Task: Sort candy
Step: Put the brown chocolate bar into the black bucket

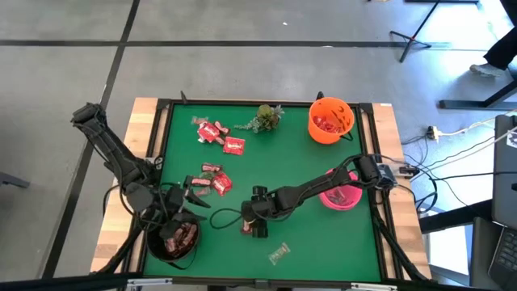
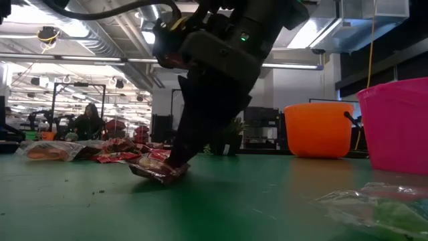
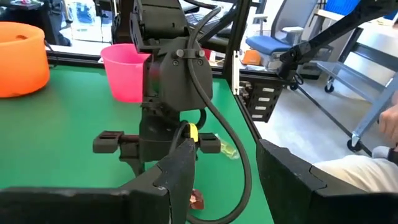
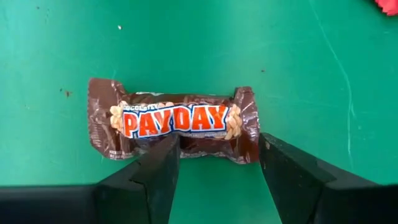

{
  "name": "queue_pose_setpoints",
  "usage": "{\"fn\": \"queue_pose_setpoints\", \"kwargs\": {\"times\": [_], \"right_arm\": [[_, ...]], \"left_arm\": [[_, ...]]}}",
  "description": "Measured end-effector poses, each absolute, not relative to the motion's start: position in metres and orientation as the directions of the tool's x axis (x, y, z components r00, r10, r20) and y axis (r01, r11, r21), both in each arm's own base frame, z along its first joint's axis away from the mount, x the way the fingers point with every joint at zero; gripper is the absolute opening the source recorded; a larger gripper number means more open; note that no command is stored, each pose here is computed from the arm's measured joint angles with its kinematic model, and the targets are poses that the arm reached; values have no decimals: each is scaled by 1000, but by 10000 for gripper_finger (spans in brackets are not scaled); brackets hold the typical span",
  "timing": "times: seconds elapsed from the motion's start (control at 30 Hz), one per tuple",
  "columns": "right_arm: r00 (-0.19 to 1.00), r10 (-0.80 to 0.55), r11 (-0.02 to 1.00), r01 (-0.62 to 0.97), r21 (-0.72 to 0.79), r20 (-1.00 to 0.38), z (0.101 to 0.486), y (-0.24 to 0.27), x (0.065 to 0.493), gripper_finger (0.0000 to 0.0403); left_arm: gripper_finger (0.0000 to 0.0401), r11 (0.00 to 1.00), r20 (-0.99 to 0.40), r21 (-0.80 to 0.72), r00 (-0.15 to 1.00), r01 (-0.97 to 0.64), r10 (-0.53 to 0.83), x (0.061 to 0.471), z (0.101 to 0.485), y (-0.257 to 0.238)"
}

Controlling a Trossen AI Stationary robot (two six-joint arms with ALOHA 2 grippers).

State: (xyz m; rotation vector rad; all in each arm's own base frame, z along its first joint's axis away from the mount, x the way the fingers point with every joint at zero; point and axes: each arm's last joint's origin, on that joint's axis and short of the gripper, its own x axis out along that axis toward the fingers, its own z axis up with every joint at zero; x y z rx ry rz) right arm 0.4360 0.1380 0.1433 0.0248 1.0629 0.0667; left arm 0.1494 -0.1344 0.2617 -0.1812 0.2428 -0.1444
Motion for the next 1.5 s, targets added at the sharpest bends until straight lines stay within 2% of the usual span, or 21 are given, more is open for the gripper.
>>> {"fn": "queue_pose_setpoints", "kwargs": {"times": [0.13, 0.37, 0.43, 0.67, 1.07, 1.27, 1.5], "right_arm": [[481, 69, 997, -47, 53, -874, 143, 138, 436, 171], [472, 64, 998, -45, 49, -879, 141, 136, 436, 36], [467, 75, 997, -49, 59, -881, 141, 135, 435, 10], [475, 42, 999, -28, 33, -879, 149, 134, 433, 3], [668, 12, 999, 16, 30, -744, 232, 128, 420, 1], [727, -27, 1000, 25, -13, -686, 256, 130, 413, 1], [708, 0, 1000, -2, -3, -706, 252, 130, 413, 1]], "left_arm": [[159, 976, -225, -189, 962, 111, -153, 151, 262, -133], [159, 984, -237, -163, 965, 70, -108, 153, 258, -133], [159, 986, -243, -155, 965, 63, -100, 154, 256, -134], [159, 991, -266, -121, 961, 47, -78, 158, 250, -137], [159, 994, -282, -102, 957, 41, -68, 160, 245, -139], [159, 998, -275, -53, 961, 28, -41, 161, 245, -139], [159, 999, -267, -31, 964, 10, -17, 161, 246, -138]]}}
